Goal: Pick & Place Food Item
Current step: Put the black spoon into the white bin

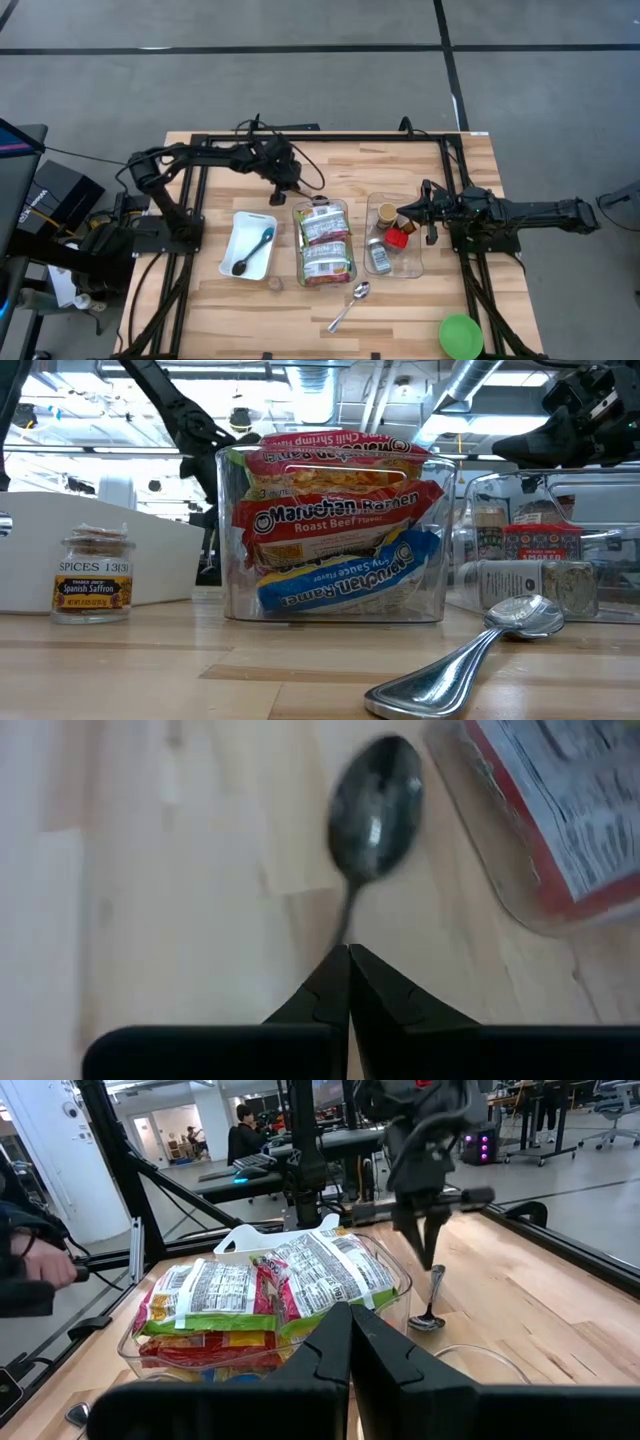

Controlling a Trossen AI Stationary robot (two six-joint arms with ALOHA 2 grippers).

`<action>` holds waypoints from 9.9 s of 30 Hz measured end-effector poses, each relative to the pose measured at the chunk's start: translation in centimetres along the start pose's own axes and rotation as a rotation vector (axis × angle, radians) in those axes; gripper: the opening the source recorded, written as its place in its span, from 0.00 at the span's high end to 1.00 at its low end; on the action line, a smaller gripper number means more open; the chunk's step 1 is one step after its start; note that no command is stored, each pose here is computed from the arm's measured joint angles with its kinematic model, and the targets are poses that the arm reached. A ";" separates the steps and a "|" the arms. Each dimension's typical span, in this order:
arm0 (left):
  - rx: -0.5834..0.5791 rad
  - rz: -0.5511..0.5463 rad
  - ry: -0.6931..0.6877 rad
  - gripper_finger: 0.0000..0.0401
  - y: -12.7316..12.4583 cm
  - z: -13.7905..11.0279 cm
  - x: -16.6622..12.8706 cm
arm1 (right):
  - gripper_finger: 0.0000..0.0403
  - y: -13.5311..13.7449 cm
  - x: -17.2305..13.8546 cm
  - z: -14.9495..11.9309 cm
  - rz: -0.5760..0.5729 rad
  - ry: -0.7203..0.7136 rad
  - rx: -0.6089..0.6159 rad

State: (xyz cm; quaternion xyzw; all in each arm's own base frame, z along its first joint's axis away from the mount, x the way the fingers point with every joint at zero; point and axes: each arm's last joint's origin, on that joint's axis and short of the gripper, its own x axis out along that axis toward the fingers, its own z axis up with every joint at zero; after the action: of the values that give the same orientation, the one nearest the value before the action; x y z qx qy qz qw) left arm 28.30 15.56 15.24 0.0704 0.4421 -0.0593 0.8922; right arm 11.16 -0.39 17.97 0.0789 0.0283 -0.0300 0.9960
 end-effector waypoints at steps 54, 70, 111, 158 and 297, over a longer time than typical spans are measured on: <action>0.111 0.024 0.061 0.65 -0.8 -0.4 3.2 | 1.00 0.0 0.0 0.0 0.000 0.000 0.000; 0.110 0.051 0.111 0.71 -0.9 -0.6 3.3 | 1.00 0.0 0.0 0.0 0.000 0.000 0.000; 0.054 0.015 0.145 0.92 -1.7 -0.6 3.4 | 1.00 0.0 0.0 0.0 0.000 0.000 0.000; -0.410 0.159 0.168 0.93 -1.3 -0.6 2.9 | 1.00 0.0 0.0 0.0 0.000 0.000 0.000; -0.994 0.183 -0.052 0.95 -24.1 -5.4 -9.4 | 1.00 0.0 0.0 0.0 0.000 0.000 0.000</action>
State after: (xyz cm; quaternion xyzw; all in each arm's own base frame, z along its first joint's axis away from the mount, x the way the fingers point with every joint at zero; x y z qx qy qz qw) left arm 14.36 -6.73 17.69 -0.3259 0.3865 0.2352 0.8301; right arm 11.16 -0.40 17.98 0.0789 0.0283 -0.0302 0.9960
